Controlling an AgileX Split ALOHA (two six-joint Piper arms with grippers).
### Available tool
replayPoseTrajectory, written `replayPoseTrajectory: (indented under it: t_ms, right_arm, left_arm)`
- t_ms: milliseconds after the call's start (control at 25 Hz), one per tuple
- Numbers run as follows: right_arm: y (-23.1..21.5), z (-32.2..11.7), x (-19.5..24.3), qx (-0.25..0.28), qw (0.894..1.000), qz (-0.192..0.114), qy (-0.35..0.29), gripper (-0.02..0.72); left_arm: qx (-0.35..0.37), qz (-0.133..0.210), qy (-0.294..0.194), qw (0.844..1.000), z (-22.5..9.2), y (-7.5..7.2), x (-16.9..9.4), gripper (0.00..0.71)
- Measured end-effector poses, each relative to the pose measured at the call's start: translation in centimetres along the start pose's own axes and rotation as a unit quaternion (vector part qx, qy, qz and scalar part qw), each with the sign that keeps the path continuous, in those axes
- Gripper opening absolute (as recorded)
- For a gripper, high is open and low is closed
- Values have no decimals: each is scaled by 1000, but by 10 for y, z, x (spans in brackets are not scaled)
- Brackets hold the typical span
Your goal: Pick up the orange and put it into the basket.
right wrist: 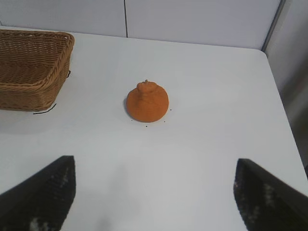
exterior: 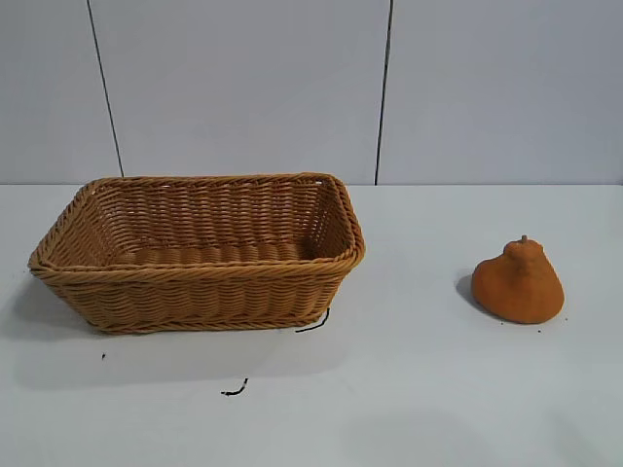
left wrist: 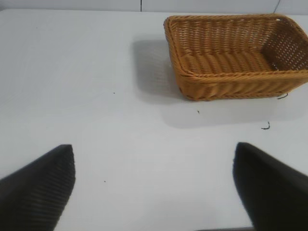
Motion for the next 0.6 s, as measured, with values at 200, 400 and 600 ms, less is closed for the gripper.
replayPoseTrajectory:
  t_ms: [200, 400, 600]
  right_arm:
    - [0, 0, 0, 0, 1000, 0, 0, 634]
    - [-1, 0, 0, -1, 1000, -1, 0, 634]
    - [-1, 0, 0, -1, 1000, -2, -1, 634]
  left_arm:
    - [0, 0, 0, 1000, 0, 0, 0, 639]
    - [0, 0, 0, 1000, 0, 0, 0, 639]
    - [0, 0, 0, 1000, 0, 0, 0, 639]
Point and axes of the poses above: a point on each arm's last joint axis where the gripper is mounted, x pointing out along that axis toward the gripper, y along the wrist's bending axis when the last joint is at zero, z = x × y, the point moved 9 cm from there along x, pointing out along that axis toward the gripper, and after that the axes turned 8 degrees about x, right-handed, at the moved point
